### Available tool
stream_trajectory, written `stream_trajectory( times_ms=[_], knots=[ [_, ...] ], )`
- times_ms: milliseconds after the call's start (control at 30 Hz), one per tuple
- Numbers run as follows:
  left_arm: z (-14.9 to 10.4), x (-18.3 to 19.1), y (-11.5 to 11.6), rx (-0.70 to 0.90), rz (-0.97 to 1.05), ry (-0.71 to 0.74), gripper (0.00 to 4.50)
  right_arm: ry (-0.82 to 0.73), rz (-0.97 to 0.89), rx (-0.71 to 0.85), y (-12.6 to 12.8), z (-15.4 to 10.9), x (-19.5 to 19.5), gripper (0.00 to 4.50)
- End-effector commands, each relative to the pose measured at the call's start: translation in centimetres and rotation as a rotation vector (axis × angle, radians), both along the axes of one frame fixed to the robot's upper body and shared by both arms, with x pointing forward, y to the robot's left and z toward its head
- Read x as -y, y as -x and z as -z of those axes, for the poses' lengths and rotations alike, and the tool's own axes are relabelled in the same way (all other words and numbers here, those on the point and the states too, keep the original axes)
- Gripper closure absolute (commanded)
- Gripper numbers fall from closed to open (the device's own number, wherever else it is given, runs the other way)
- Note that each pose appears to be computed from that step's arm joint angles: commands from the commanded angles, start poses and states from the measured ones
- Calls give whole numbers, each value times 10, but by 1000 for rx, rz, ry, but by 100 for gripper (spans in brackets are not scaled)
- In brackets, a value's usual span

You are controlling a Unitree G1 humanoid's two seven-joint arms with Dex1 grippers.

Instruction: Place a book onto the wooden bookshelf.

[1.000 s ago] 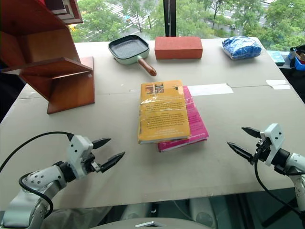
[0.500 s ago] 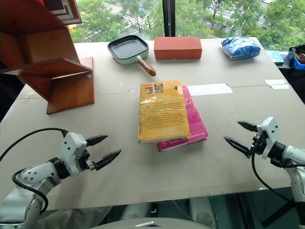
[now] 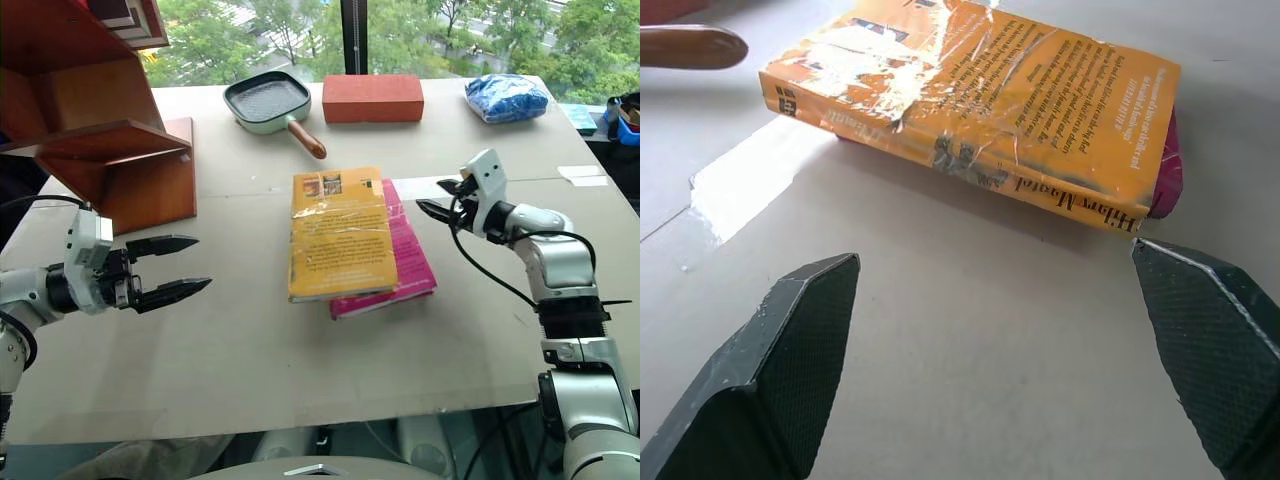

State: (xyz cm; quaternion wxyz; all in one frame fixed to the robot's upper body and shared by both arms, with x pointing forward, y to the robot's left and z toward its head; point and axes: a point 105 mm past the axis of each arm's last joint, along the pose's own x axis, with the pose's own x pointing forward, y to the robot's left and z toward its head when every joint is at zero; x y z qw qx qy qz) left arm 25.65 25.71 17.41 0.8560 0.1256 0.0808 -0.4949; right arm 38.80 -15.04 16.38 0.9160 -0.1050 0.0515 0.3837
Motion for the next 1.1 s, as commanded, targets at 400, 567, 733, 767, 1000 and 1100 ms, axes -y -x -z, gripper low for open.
stream_trajectory(
  times_ms=[400, 567, 733, 767, 1000, 1100],
  knots=[
    [-8, 2, 0, -3, 87, -38, 0, 46, -175, 14, 7, 2, -55, 448],
    [-7, 3, -1, -6, 86, -37, 0, 48, -218, 10, 15, 5, -68, 448],
    [-6, 5, -2, -10, 89, -36, 0, 39, -239, 18, 20, 4, -75, 448],
    [-6, 6, -3, -11, 91, -35, 0, 44, -235, 23, 20, 5, -75, 448],
    [28, 22, -15, -189, -71, 78, 0, 67, -166, 83, 21, -7, -45, 448],
    [43, 37, -24, -386, -175, 297, 0, 43, -184, 107, 34, -21, -37, 448]
  ],
)
